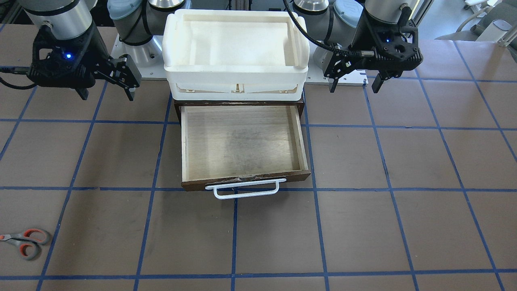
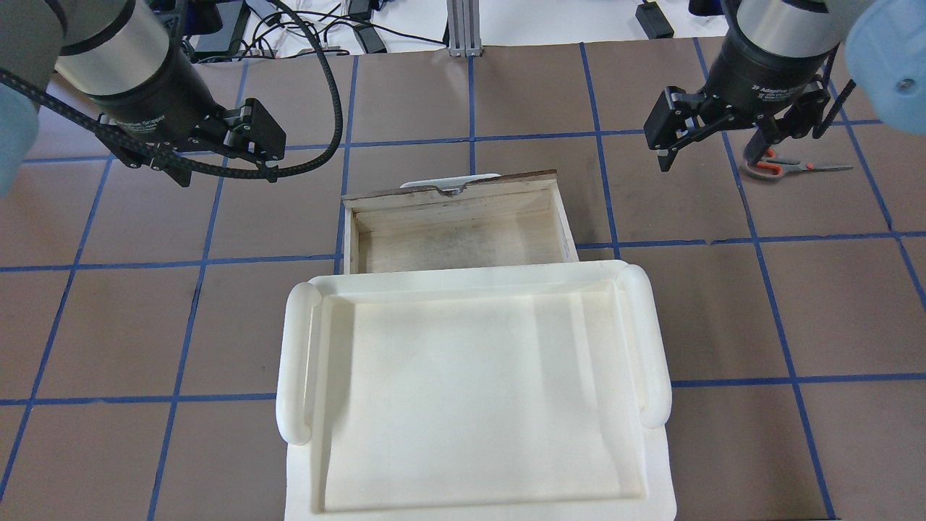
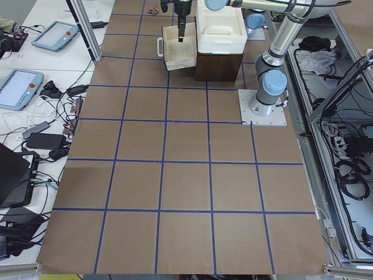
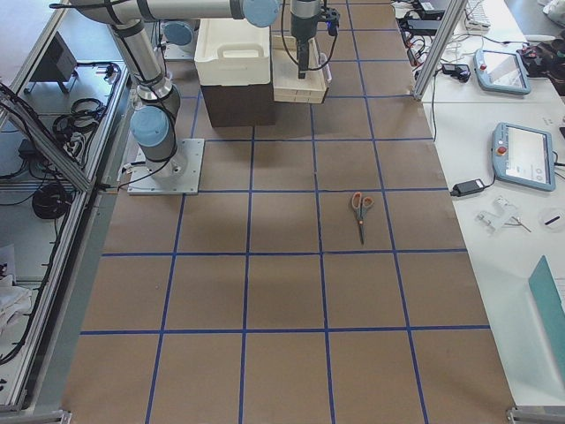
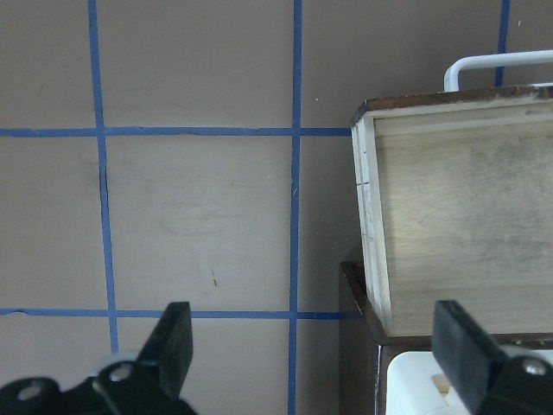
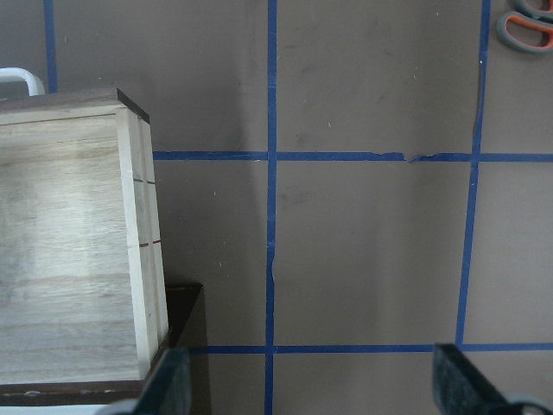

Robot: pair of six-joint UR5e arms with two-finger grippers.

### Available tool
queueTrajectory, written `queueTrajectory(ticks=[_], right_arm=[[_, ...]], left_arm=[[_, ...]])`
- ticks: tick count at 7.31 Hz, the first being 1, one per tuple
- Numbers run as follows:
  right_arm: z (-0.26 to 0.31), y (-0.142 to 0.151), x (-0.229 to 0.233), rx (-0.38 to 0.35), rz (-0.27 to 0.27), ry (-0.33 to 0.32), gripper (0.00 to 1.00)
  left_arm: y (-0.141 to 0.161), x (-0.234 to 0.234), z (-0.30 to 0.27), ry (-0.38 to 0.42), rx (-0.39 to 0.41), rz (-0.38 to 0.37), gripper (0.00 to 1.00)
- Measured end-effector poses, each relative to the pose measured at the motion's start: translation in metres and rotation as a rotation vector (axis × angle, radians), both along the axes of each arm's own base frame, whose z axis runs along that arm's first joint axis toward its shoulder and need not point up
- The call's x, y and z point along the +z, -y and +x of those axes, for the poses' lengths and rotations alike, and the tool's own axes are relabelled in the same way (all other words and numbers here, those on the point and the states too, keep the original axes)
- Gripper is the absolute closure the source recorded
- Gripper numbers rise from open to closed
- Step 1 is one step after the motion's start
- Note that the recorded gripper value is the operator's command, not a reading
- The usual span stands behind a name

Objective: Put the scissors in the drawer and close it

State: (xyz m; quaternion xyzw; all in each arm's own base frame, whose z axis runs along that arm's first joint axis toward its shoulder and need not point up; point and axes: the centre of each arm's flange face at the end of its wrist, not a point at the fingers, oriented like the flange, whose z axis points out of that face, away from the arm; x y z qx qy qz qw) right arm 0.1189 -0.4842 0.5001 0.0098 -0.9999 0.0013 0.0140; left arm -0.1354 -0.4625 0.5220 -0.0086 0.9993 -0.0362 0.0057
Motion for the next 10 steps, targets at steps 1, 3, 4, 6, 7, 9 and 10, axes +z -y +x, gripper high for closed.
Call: queueTrajectory(ticks=[1,3,4,6,7,9,10], right_arm=[[0.000,0.000,0.000,0.000,-0.001,0.000,0.00],[-0.002,0.002,-0.001,-0.003,0.000,-0.001,0.00],[-0.004,0.003,-0.002,-0.006,0.003,-0.002,0.00],[-0.007,0.005,-0.004,0.009,0.003,-0.006,0.00],[-0.010,0.008,-0.006,0.049,0.007,-0.004,0.00],[-0.036,0.020,-0.013,0.265,0.017,0.008,0.00],[-0.056,0.029,-0.019,0.388,0.020,0.011,0.00]], left_arm=[[0.000,0.000,0.000,0.000,0.000,0.000,0.00],[0.000,0.000,0.001,0.000,0.001,0.000,0.00],[0.001,-0.001,0.001,0.000,0.001,0.000,0.00],[0.001,0.000,0.001,-0.001,0.001,0.000,0.00],[0.001,0.000,0.001,0.000,0.001,0.000,0.00],[0.001,-0.001,0.001,0.000,0.002,0.000,0.00],[0.001,-0.001,0.002,0.001,0.004,0.002,0.00]])
